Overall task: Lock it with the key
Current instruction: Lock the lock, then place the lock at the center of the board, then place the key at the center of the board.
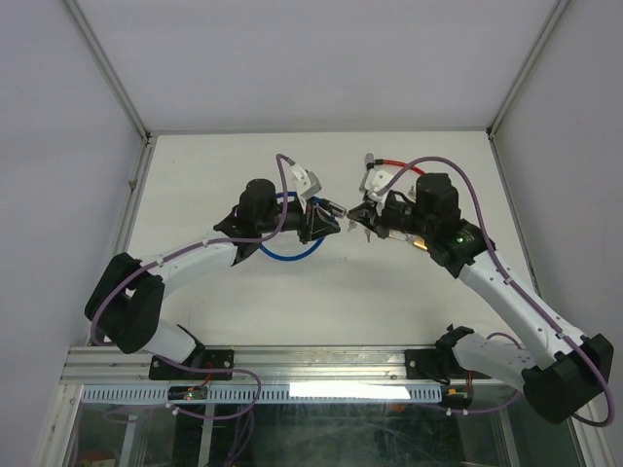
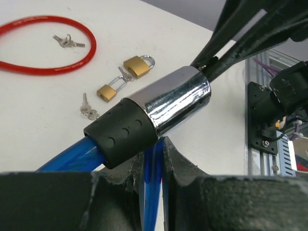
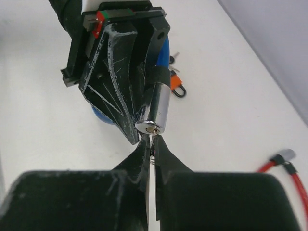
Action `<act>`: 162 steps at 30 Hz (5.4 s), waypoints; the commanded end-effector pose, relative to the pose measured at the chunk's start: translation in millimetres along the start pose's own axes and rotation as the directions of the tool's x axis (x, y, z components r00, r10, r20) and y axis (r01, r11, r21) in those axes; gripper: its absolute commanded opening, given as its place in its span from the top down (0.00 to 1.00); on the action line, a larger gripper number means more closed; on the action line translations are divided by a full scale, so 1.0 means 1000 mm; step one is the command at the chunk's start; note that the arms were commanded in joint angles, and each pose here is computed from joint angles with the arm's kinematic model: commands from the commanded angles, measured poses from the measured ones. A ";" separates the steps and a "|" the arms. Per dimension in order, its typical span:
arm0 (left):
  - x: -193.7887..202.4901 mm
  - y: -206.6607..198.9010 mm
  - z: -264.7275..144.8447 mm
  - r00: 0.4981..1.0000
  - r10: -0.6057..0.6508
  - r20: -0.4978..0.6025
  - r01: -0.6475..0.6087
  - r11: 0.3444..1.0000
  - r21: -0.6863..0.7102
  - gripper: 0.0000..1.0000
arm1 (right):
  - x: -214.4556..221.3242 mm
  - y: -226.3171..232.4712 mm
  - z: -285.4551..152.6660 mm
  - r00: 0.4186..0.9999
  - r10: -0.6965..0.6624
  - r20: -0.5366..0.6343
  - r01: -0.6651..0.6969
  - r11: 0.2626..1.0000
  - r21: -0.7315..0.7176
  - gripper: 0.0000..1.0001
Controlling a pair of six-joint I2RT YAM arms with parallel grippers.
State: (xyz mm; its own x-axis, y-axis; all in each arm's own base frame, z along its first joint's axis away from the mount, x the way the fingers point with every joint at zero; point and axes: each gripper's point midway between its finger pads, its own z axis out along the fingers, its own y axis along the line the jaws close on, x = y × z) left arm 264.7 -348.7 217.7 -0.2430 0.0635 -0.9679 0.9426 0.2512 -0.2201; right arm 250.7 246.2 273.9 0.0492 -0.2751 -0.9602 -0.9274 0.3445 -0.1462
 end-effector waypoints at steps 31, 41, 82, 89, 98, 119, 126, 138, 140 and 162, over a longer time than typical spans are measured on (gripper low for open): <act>-0.029 -0.020 -0.015 0.986 0.101 0.136 -0.105 0.994 0.025 1.00 | -0.015 0.020 -0.019 0.915 0.386 0.120 -0.341 0.896 -0.284 0.40; -0.028 -0.022 -0.014 0.987 0.082 0.137 -0.089 0.995 0.043 1.00 | -0.015 0.019 -0.018 0.923 0.357 0.143 -0.312 0.913 -0.265 0.59; 0.016 0.033 -0.003 0.988 -0.137 -0.075 0.131 0.988 -0.080 1.00 | -0.003 0.003 -0.011 0.991 -0.134 -0.008 0.135 0.991 0.019 1.00; 0.021 0.061 -0.009 0.973 -0.211 -0.089 0.185 0.953 -0.242 1.00 | 0.002 -0.002 -0.009 0.994 -0.100 -0.036 0.101 0.994 0.035 1.00; 0.010 0.050 -0.009 0.985 -0.163 -0.060 0.150 0.972 -0.183 1.00 | 0.003 0.016 -0.002 0.974 0.224 -0.010 -0.223 0.960 -0.171 1.00; 0.006 0.057 -0.027 0.993 -0.120 -0.021 0.110 0.959 -0.262 1.00 | 0.018 0.014 0.010 0.959 0.280 -0.050 -0.284 0.946 -0.157 1.00; 0.010 0.062 -0.040 0.985 -0.173 -0.019 0.161 0.947 -0.278 1.00 | 0.019 0.011 0.002 0.976 0.211 -0.054 -0.216 0.966 -0.142 1.00; 0.049 0.079 -0.093 0.886 -0.425 0.185 0.463 0.838 -0.290 1.00 | 0.060 0.017 0.026 0.873 0.473 -0.120 -0.488 0.841 -0.234 1.00; 0.055 0.090 -0.106 0.834 -0.485 0.263 0.549 0.778 -0.306 1.00 | 0.069 0.019 0.033 0.836 0.532 -0.131 -0.547 0.800 -0.247 1.00; 0.111 0.199 -0.241 0.577 -0.333 0.746 0.779 -0.049 -0.625 0.49 | 0.126 0.102 0.218 0.747 0.506 -0.432 -0.657 0.664 -0.358 1.00</act>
State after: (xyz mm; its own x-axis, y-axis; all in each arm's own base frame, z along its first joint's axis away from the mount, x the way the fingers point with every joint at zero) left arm 348.6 -82.8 56.2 -0.4442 -0.7305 -0.5186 -0.3592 0.6755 -0.6439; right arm 232.5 411.0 84.6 -0.6647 -0.4106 -0.6242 -0.7132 0.0997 0.6939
